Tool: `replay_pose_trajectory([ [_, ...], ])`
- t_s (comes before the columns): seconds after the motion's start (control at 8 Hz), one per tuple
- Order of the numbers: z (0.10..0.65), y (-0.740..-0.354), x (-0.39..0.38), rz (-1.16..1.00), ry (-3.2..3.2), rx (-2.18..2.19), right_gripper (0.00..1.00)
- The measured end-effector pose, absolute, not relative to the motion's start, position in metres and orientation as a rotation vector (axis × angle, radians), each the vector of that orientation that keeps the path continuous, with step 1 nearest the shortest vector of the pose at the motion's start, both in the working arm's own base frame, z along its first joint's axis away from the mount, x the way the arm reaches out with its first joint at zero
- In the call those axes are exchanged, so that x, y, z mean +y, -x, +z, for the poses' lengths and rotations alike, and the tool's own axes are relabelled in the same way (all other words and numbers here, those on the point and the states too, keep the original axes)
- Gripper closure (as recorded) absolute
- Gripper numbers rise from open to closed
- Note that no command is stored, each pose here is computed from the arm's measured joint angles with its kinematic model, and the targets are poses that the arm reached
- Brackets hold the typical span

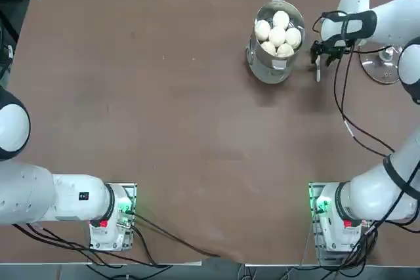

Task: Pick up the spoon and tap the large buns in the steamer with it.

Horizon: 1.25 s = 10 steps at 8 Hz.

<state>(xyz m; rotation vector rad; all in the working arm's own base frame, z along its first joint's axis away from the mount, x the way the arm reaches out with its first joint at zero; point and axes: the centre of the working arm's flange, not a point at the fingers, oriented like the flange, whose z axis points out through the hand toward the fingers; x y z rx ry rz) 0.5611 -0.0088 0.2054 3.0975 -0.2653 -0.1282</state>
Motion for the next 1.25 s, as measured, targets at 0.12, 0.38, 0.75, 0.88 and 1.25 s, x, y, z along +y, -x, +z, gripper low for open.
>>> replay_pose_trajectory([
  [0.12, 0.203, -0.561, -0.009, -0.129, -3.097, -0.265, 0.14],
  [0.38, 0.199, -0.561, -0.009, -0.124, -3.097, -0.265, 0.19],
  [0.75, 0.194, -0.561, -0.009, -0.126, -3.096, -0.265, 0.33],
  [0.88, 0.193, -0.560, -0.009, -0.127, -3.096, -0.265, 0.34],
  [1.25, 0.193, -0.560, -0.009, -0.129, -3.096, -0.265, 0.44],
])
